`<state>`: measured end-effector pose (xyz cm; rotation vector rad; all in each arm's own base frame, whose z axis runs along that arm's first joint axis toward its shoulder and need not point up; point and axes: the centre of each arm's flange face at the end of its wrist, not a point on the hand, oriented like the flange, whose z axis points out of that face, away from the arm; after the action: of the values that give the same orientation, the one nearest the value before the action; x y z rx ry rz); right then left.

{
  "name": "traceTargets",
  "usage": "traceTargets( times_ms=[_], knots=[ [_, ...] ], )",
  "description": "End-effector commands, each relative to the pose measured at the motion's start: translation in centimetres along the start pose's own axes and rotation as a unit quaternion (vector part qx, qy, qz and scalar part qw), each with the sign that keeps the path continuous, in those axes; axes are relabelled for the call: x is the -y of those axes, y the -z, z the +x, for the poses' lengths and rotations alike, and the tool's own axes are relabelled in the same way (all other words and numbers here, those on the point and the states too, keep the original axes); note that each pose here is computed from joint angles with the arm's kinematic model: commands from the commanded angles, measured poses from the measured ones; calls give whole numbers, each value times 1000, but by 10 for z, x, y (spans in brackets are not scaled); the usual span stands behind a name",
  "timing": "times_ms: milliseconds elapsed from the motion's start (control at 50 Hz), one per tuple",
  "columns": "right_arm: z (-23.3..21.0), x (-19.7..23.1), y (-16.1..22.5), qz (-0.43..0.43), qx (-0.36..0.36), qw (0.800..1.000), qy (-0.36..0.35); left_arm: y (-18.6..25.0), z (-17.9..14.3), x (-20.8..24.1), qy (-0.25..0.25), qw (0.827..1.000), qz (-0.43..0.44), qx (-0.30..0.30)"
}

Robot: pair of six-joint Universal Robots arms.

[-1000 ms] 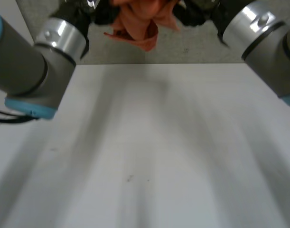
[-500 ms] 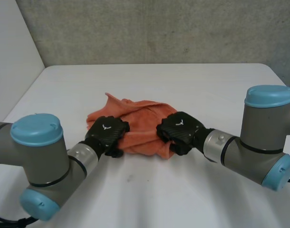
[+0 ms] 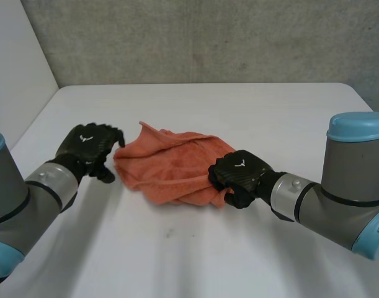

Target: Fold the laundry

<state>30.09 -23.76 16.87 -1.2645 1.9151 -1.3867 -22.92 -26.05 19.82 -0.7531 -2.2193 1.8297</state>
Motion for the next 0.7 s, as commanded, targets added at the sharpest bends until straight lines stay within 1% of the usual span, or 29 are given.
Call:
traceTargets(
  times_ms=[20,160,240,380,520,560,700],
  knots=[
    [0,-2,-1,-3,1,1000,0,-6,-7,-32,45,997,-62,-7],
    [-1,-5,-1,-7,3,1000,-4,-13,5,-45,110,989,-77,-59],
    [-2,-6,-1,-8,5,1000,-5,-20,11,-50,132,985,-77,-75],
    [-2,-7,-1,-10,4,1000,-6,-30,16,-57,135,984,-82,-83],
    [-3,-8,-1,-10,5,1000,-7,-43,19,-60,128,986,-63,-84],
    [-3,-8,-1,-9,5,1000,-6,-47,23,-60,123,987,-51,-90],
    [-2,-7,-2,1,0,1000,-18,-47,38,-63,115,986,-52,-109]
  ],
)
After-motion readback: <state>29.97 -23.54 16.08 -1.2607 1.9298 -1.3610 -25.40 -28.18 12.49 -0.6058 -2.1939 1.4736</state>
